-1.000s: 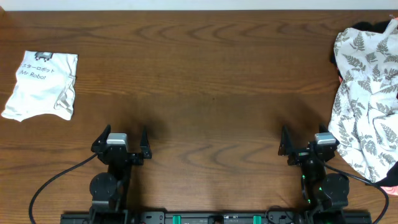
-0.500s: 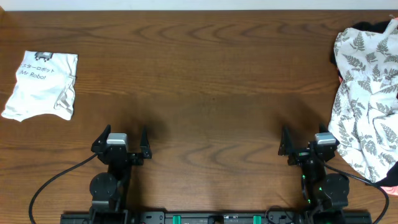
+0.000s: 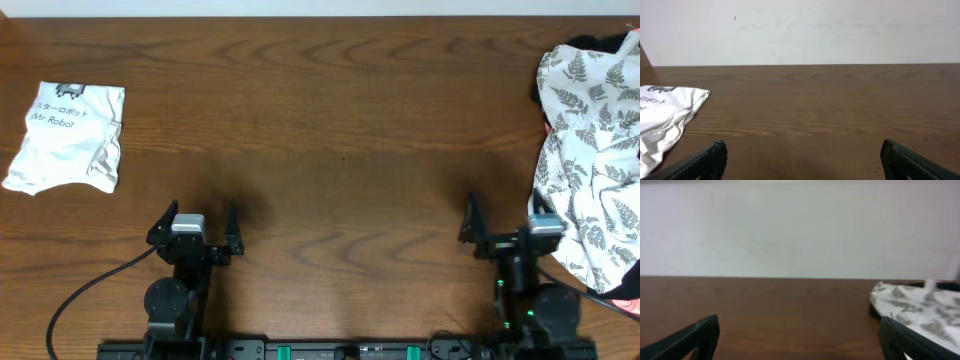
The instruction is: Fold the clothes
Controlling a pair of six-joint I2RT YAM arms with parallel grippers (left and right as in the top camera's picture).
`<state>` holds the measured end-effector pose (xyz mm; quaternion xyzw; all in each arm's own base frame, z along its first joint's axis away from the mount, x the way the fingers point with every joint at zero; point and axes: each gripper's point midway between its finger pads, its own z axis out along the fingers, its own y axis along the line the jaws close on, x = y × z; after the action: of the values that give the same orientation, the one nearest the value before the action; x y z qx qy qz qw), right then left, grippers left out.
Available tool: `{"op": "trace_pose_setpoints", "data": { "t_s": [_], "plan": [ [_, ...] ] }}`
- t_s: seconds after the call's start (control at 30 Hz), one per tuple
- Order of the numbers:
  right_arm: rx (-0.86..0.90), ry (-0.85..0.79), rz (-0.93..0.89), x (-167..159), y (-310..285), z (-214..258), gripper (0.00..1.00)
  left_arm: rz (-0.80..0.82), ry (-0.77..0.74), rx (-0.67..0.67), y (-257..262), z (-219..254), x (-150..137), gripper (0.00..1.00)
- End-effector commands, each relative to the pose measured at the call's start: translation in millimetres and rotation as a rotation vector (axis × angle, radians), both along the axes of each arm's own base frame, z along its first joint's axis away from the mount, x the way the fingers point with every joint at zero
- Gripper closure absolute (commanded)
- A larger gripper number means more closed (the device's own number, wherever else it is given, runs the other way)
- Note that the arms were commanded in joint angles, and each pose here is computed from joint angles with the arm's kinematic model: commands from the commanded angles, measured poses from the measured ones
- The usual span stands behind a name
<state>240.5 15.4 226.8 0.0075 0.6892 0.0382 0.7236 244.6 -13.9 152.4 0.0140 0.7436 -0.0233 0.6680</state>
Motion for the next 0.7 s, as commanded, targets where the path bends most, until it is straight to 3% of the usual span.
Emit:
{"op": "trace_pose_setpoints", "data": {
  "t_s": [0.0, 0.17, 0.4, 0.67],
  "plan": [
    [0.021, -0.030, -0.067, -2, -12, 47, 0.01, 0.024, 0.048, 0.017, 4, -16, -1, 0.02],
    [0.009, 0.070, -0.153, 20, -24, 79, 0.01, 0.024, 0.048, 0.017, 4, -16, -1, 0.02],
    [-0.018, 0.322, -0.192, 81, -39, 109, 0.01, 0.024, 0.048, 0.017, 4, -16, -1, 0.02],
    [0.104, 0.542, -0.173, 148, -100, 125, 0.01, 0.024, 0.048, 0.017, 4, -16, -1, 0.02]
  ]
}}
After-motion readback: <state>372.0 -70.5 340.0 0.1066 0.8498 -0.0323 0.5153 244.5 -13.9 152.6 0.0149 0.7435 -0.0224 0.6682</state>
